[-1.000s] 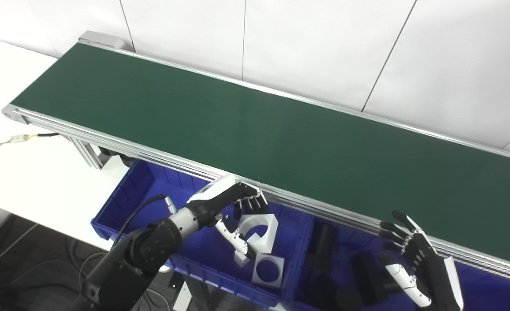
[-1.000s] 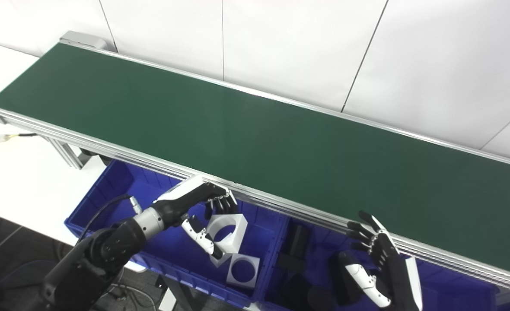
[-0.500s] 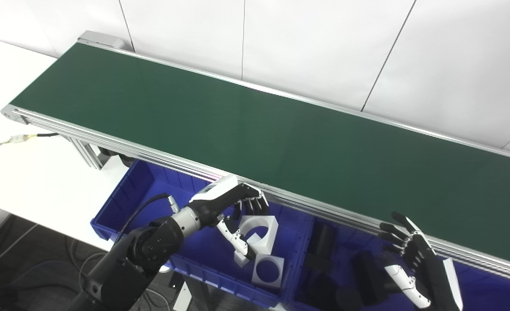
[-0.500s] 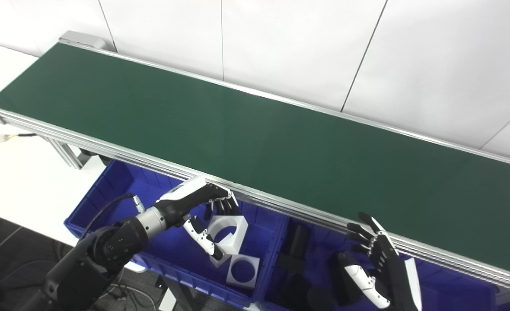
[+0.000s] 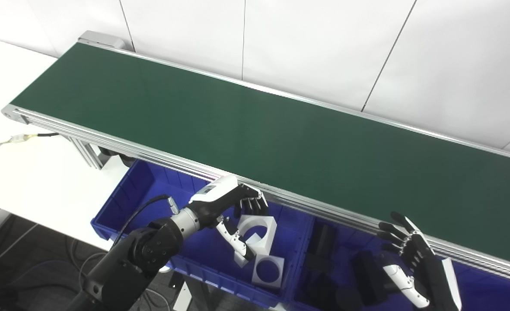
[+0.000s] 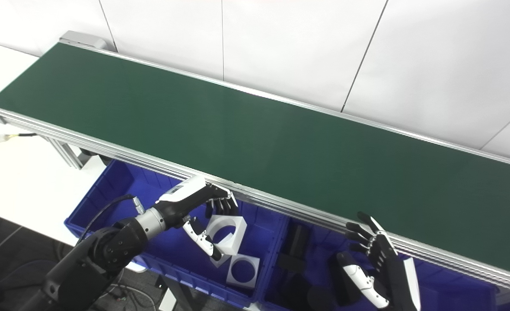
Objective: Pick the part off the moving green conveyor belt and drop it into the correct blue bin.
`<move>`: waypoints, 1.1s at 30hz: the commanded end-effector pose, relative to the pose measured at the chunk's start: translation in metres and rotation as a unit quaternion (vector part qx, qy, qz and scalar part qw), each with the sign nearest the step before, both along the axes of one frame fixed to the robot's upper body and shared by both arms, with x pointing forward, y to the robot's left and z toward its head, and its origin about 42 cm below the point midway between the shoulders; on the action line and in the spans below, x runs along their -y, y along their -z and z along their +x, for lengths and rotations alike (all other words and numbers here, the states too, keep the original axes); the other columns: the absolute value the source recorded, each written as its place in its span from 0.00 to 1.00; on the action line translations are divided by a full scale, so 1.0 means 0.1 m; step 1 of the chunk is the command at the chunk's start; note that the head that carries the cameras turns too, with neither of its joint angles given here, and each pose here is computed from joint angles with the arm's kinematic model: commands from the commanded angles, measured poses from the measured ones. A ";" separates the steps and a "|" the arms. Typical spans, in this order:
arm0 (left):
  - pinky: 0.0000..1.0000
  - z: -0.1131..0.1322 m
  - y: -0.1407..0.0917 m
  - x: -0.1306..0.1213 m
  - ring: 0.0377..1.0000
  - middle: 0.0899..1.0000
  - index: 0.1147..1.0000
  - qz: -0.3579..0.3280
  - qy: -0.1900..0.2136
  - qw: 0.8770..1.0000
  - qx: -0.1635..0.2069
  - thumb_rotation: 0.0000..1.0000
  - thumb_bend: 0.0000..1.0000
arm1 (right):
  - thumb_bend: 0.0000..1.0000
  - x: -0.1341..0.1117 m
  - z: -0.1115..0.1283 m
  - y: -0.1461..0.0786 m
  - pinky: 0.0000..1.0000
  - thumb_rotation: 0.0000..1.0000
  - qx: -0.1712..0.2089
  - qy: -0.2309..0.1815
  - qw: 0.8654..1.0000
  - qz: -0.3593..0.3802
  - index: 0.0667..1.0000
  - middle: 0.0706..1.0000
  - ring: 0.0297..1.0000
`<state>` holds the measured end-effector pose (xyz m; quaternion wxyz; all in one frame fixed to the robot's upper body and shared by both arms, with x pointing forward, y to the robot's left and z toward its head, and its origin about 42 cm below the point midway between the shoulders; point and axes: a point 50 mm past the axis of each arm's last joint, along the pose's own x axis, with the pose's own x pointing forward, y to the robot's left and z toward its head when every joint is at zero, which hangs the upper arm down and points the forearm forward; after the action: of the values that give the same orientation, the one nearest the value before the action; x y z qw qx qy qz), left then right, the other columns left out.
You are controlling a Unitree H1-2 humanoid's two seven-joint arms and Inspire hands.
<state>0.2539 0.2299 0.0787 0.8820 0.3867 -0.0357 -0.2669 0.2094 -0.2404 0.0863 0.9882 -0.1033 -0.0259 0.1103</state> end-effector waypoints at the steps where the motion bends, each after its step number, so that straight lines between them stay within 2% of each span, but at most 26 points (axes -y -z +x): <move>1: 0.38 0.14 -0.10 0.03 0.37 0.40 0.47 -0.002 0.011 0.999 0.038 0.00 0.50 | 0.67 -0.02 0.04 -0.12 0.68 0.56 0.027 -0.006 1.000 0.003 0.86 0.75 0.73; 7: 0.34 0.22 -0.03 0.06 0.37 0.40 0.46 0.024 0.025 0.999 0.024 0.00 0.50 | 0.66 -0.01 0.02 -0.12 0.67 0.55 0.026 -0.005 1.000 0.003 0.86 0.75 0.73; 14: 0.35 0.23 0.09 0.03 0.37 0.40 0.46 0.056 0.029 0.998 0.003 0.00 0.50 | 0.67 0.01 0.00 -0.13 0.67 0.56 0.026 -0.010 1.000 0.001 0.86 0.76 0.73; 19: 0.37 0.21 0.16 -0.02 0.38 0.39 0.46 0.073 0.033 0.997 0.007 0.00 0.50 | 0.68 0.00 -0.01 -0.13 0.66 0.56 0.025 -0.010 1.000 -0.004 0.86 0.75 0.73; 26: 0.37 0.19 0.18 -0.06 0.38 0.40 0.46 0.072 0.030 0.997 0.004 0.00 0.50 | 0.69 0.01 -0.04 -0.14 0.67 0.56 0.018 -0.011 1.000 0.004 0.86 0.75 0.73; 33: 0.42 0.19 0.15 -0.02 0.38 0.41 0.47 0.080 0.028 0.996 -0.004 0.00 0.50 | 0.70 0.03 -0.04 -0.14 0.68 0.57 0.017 -0.010 1.000 0.001 0.85 0.75 0.74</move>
<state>0.2643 0.2327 0.0487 0.8408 0.4492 0.0058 -0.3022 0.2034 -0.2427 0.0919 0.9867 -0.1080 -0.0285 0.1182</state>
